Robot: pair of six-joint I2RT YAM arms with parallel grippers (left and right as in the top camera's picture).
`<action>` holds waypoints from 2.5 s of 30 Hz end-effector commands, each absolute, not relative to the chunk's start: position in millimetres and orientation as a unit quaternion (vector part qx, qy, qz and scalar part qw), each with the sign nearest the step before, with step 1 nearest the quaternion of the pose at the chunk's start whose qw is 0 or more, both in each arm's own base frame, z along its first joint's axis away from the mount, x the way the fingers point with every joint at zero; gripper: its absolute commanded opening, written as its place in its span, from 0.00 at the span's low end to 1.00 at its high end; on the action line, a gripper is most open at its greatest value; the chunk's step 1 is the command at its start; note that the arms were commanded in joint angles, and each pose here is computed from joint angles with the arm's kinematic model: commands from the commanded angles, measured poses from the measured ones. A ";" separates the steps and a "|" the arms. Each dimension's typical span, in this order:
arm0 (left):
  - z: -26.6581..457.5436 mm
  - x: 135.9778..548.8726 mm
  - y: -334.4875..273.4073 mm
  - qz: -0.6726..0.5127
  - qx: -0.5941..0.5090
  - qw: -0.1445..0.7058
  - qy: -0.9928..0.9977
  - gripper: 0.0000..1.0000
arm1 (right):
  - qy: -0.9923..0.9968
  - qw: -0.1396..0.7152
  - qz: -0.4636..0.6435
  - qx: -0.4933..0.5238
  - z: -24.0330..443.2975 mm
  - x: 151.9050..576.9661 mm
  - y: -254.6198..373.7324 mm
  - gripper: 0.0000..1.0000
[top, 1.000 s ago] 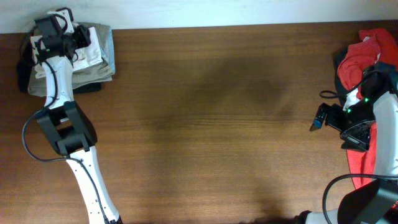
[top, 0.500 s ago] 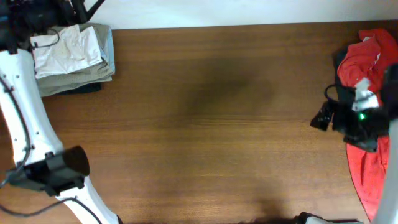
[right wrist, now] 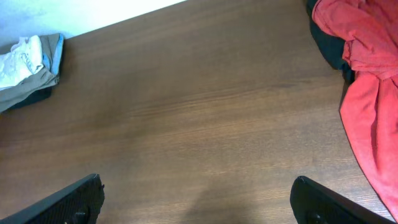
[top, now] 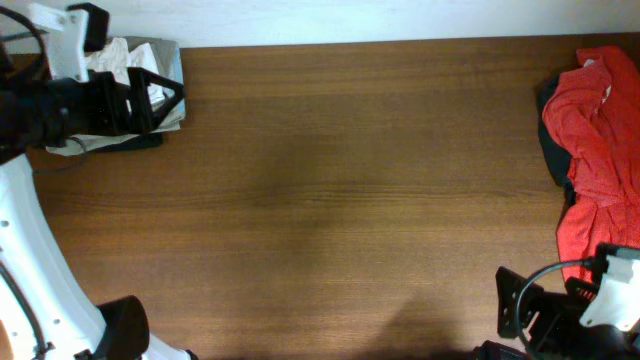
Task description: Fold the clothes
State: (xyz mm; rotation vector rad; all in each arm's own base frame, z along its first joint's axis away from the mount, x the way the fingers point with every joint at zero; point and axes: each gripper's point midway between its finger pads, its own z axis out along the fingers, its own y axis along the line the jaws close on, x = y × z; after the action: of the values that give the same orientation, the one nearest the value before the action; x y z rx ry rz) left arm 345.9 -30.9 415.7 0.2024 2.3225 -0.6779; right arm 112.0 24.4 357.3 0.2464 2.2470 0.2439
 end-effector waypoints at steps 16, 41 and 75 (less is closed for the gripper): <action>421.5 241.9 54.7 0.043 -0.125 0.446 0.885 0.99 | 0.875 0.470 0.064 0.092 377.6 125.7 11.8 0.99; 415.0 249.9 55.9 0.041 -0.126 0.433 0.892 0.99 | 0.856 0.514 0.050 -0.005 353.0 157.1 14.6 0.99; 415.0 249.9 55.9 0.041 -0.126 0.433 0.892 0.99 | 0.730 0.682 0.034 -0.037 158.3 245.3 17.1 0.99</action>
State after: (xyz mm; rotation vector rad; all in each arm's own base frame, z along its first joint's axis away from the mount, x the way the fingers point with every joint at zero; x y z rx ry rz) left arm 250.6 54.1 414.1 -0.2920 2.2281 0.0971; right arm 245.4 21.4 160.2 -0.1101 1.6327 0.0825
